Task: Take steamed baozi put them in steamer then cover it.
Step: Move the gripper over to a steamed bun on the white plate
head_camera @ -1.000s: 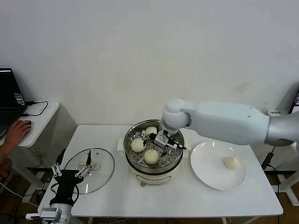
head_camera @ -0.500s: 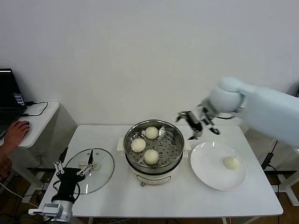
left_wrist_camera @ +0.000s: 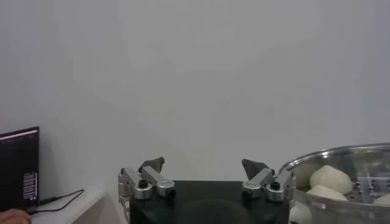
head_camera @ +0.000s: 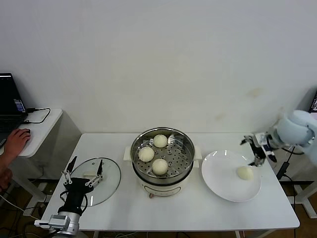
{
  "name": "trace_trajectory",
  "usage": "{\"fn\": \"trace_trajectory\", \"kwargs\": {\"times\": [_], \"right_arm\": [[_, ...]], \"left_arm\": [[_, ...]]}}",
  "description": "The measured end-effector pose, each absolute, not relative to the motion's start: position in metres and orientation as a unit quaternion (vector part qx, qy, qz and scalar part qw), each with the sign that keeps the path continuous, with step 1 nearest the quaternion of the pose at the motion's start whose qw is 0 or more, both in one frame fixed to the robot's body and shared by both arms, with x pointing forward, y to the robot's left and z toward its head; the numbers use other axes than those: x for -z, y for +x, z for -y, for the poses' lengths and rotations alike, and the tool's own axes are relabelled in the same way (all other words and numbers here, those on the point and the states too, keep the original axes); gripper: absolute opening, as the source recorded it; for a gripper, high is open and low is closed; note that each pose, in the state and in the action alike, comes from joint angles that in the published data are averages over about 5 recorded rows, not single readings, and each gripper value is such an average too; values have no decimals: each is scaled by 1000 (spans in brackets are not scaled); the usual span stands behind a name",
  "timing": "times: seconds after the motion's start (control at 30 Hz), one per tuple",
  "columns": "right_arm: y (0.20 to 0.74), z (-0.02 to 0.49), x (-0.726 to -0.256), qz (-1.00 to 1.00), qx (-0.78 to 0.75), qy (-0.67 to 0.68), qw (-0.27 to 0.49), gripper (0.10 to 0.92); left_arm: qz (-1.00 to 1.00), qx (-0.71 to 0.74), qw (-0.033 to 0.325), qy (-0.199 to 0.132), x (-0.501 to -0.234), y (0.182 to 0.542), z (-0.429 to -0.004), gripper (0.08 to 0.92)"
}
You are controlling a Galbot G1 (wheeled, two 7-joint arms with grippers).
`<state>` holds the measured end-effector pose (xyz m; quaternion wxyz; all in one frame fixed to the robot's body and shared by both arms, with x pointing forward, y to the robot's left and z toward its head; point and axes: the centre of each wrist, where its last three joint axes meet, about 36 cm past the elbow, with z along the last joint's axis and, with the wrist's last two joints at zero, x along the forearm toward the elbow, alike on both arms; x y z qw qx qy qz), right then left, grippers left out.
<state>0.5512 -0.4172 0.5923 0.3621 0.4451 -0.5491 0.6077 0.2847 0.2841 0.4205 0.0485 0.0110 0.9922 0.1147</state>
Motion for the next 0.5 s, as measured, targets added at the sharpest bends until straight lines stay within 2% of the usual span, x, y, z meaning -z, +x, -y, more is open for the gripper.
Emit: {"fn": "trace_trajectory", "kwargs": {"times": [0.5], "right_arm": [[580, 452, -507, 563, -580, 426, 407, 823]], "left_arm": [[-991, -121, 49, 5, -430, 278, -285, 823]]}}
